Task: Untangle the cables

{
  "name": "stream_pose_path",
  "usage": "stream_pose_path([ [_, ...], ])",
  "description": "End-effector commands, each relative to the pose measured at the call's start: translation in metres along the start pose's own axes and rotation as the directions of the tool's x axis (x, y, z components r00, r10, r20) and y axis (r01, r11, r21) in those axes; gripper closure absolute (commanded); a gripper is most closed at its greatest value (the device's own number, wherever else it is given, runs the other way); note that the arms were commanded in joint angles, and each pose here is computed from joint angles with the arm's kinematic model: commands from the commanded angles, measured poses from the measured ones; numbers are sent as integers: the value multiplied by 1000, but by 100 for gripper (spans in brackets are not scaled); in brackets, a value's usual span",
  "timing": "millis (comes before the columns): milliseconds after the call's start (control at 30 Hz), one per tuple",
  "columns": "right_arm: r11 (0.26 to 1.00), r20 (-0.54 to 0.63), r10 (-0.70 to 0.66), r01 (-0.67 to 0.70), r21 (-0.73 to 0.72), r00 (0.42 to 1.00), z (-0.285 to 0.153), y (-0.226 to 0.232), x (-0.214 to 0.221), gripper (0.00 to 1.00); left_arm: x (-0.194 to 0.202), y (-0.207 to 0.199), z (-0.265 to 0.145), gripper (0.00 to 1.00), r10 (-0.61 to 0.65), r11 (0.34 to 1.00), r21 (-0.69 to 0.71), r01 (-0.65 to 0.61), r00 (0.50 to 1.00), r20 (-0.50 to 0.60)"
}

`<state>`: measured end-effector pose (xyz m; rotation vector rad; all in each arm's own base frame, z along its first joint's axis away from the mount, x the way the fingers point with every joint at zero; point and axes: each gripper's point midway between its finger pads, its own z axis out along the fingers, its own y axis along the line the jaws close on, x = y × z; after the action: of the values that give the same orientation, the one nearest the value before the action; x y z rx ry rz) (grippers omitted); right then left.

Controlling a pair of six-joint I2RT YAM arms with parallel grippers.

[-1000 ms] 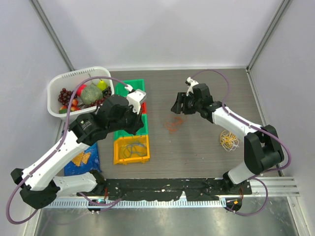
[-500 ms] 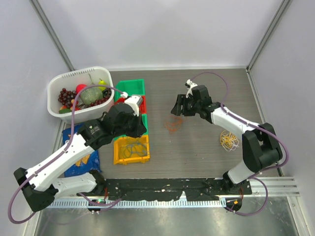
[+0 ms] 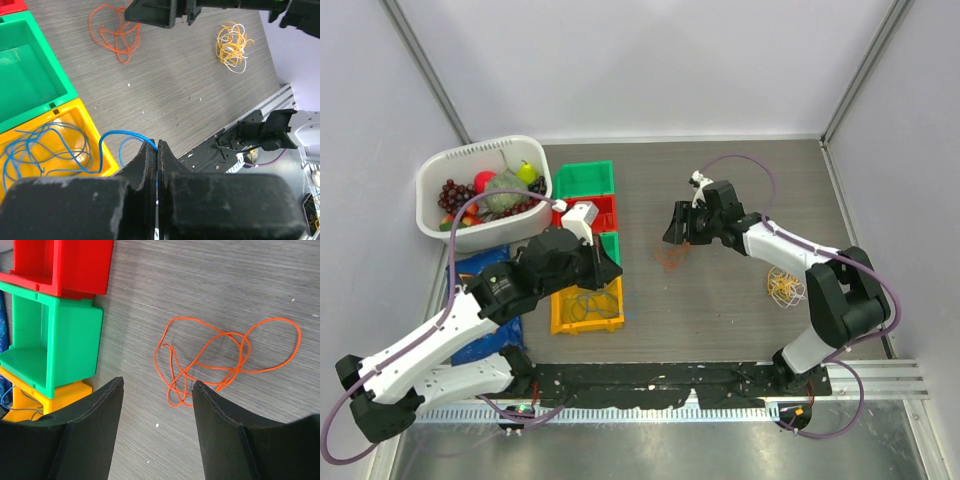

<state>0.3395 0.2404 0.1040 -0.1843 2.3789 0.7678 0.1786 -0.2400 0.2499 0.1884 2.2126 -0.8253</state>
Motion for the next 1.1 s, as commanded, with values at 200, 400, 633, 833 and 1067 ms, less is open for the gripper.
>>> stream_pose_path([
  [200, 998, 21, -25, 26, -48, 999, 1, 21, -1, 38, -10, -15, -7, 100, -45, 999, 33, 42, 996, 83],
  [400, 998, 31, -26, 27, -48, 999, -1, 22, -3, 38, -10, 17, -18, 100, -125, 989, -54, 137, 975, 182],
  [633, 998, 41, -24, 26, -53, 999, -5, 26, -8, 38, -22, 37, -29, 100, -158, 979, -80, 190, 941, 298],
  [833, 998, 44, -24, 27, -54, 999, -6, 27, -9, 38, -20, 57, -27, 100, -153, 959, -182, 219, 934, 323],
  [1067, 998, 52, -28, 31, -49, 998, -9, 25, -7, 38, -1, 95, -15, 100, -133, 871, -427, 244, 953, 273],
])
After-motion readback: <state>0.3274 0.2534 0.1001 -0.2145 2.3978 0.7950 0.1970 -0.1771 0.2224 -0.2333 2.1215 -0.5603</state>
